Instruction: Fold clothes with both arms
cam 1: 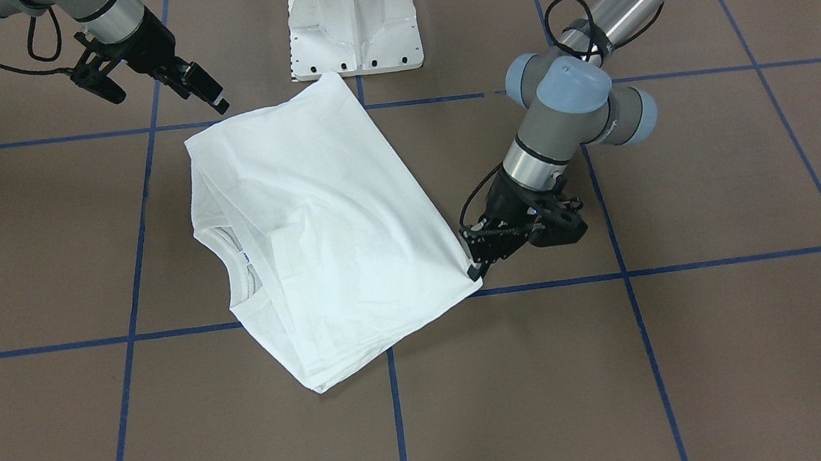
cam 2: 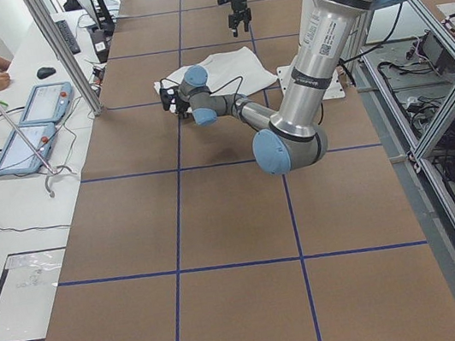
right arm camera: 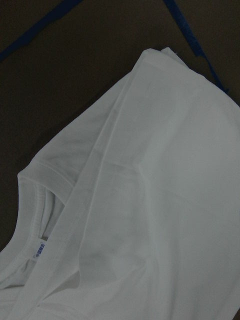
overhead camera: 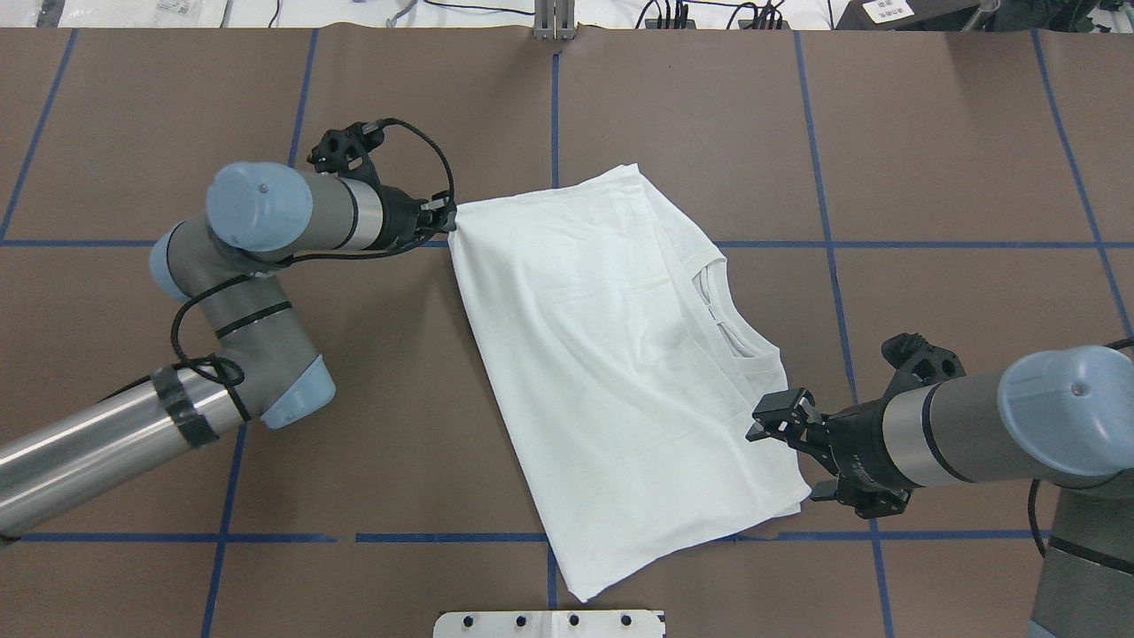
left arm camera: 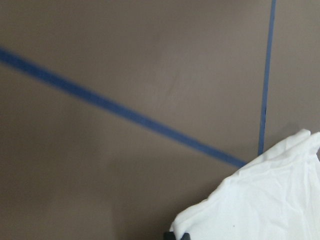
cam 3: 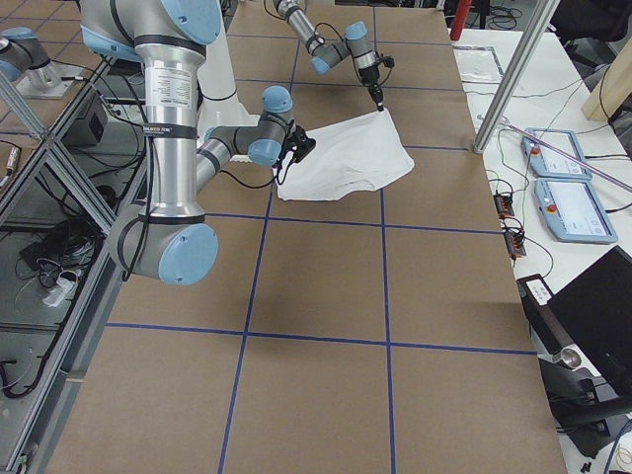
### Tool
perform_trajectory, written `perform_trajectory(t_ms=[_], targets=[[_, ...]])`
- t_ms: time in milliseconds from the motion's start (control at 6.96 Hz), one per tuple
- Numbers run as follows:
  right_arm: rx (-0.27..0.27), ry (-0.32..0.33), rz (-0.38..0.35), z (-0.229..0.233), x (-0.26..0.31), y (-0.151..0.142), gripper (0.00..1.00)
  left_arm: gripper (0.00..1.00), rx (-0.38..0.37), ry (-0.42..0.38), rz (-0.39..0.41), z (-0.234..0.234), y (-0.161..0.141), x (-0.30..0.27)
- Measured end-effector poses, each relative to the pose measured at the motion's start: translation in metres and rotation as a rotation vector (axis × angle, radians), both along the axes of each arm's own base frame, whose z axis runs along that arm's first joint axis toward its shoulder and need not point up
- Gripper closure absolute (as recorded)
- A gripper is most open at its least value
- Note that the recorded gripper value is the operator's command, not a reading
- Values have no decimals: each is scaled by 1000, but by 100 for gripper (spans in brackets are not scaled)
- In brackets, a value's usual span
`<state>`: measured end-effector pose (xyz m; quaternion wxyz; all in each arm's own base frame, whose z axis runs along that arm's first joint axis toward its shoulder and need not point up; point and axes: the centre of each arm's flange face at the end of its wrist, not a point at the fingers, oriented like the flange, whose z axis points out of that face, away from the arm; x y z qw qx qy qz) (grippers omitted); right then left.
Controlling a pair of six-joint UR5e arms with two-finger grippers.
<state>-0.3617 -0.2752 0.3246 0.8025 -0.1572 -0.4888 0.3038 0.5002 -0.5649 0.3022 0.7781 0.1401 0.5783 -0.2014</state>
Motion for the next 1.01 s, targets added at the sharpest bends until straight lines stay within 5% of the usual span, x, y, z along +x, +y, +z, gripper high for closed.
perform_trajectory(t_ms=[287, 718, 1005], targets=[[9, -14, 29, -7, 2, -10, 0, 100, 43, 19, -40, -7, -59, 17], [31, -30, 90, -20, -9, -25, 0, 100, 62, 4, -85, -13, -97, 23], [42, -33, 108, -24, -20, -27, 0, 37, 65, 2, -102, -12, -114, 20]])
